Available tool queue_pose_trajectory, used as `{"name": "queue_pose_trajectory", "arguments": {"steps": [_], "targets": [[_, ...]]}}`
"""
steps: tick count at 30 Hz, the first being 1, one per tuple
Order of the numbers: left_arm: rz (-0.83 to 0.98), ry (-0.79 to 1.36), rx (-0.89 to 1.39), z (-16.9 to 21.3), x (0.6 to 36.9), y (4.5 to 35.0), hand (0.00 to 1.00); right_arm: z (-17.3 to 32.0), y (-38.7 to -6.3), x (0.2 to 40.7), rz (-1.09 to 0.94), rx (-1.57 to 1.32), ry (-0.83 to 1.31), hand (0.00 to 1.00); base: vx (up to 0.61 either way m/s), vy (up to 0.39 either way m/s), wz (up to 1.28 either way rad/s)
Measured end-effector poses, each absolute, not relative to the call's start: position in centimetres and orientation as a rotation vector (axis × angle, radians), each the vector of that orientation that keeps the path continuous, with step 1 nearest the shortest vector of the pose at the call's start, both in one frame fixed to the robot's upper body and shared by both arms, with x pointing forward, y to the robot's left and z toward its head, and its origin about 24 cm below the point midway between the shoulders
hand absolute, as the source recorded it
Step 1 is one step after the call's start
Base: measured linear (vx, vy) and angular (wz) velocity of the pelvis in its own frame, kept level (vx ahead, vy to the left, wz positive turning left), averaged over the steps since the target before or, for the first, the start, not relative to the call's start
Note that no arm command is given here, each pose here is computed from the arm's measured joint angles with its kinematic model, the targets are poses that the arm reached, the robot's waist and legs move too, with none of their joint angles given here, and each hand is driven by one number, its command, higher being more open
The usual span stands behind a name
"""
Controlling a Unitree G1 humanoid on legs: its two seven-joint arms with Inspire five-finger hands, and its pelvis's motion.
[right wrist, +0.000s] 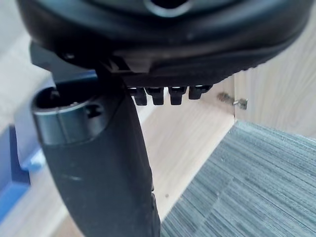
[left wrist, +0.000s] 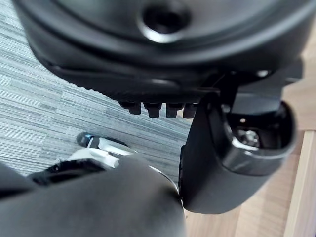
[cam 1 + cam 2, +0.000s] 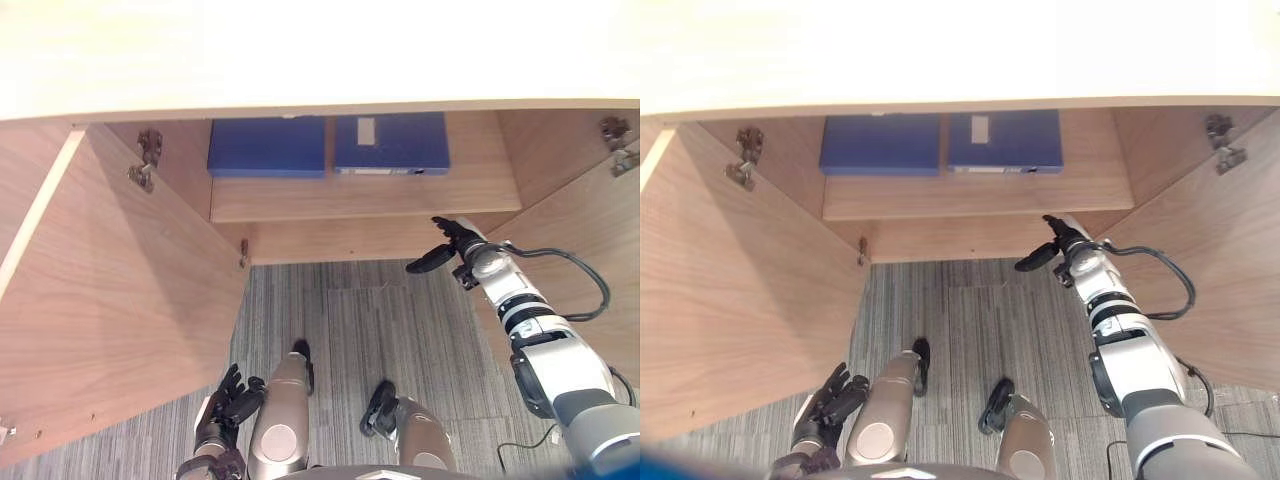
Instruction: Walk over to the cabinet, pick up the folder, carry it to the office cabinet, place the folder inside the office cabinet, then close the office cabinet door
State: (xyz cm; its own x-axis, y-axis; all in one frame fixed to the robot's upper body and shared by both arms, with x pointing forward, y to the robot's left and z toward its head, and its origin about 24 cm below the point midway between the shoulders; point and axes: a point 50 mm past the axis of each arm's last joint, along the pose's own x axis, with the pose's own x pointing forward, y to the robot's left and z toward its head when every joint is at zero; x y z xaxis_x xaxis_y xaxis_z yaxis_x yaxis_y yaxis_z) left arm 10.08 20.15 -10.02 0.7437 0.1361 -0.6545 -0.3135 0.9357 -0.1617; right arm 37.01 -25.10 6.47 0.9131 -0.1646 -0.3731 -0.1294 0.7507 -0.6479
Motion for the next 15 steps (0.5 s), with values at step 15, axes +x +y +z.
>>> {"name": "queue_pose_trajectory", "arguments": {"steps": [15], "targets": [[0.189,0.915,0.046,-13.8,10.3,21.3,1.0,-8.0,-21.5,25.4,0.114,-0.528,0.706,1.0,-0.06,0.101,-0.67]]}}
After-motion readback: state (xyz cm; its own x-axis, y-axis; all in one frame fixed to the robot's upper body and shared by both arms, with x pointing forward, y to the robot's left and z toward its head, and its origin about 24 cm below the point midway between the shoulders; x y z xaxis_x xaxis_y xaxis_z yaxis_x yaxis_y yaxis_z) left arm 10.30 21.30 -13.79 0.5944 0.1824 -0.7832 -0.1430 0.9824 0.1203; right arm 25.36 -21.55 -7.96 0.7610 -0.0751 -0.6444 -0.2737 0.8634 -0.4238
